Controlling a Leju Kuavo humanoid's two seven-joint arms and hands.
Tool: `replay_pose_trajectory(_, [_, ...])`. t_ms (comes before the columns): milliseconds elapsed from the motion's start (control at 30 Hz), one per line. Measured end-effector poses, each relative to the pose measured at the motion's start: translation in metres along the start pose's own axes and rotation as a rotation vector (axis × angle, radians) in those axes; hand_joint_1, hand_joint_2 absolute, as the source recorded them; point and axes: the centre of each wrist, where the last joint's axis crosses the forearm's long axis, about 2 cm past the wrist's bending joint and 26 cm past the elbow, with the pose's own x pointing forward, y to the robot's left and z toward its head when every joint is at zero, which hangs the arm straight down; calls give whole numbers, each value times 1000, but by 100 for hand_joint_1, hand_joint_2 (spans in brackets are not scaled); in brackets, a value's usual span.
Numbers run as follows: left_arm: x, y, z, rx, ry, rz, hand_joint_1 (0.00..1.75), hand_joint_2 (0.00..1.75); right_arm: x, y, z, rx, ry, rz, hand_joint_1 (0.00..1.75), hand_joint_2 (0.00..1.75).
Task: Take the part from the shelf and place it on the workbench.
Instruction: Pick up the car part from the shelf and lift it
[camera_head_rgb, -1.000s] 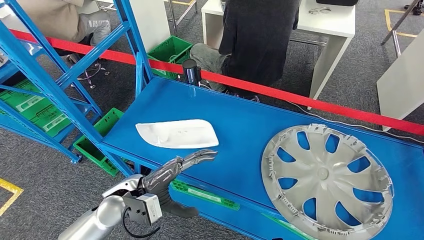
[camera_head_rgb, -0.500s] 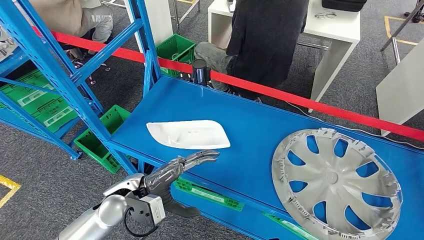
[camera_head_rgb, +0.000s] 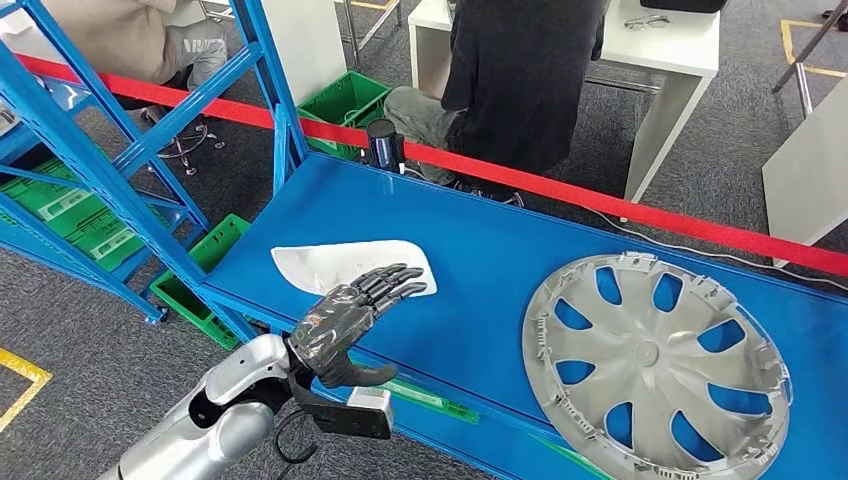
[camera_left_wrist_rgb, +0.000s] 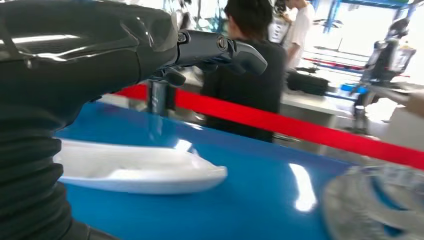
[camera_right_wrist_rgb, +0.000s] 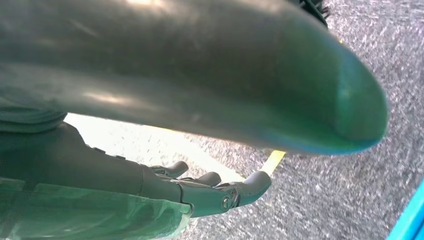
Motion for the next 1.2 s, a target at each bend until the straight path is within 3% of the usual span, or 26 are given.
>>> replay_pose_trajectory(267, [1,0,-4,-7,25,-86,0,175,0,7,-1,19,-2,-5,0,0])
replay_pose_trajectory(933, [1,-3,-6,-23,22,-101,0,175,-3,4,0,11,5,-8,0,0])
replay_pose_trajectory(1200, [0,-3,-6,-23,88,-174,0,175,-2,5,-1,19,10,-10,0,0])
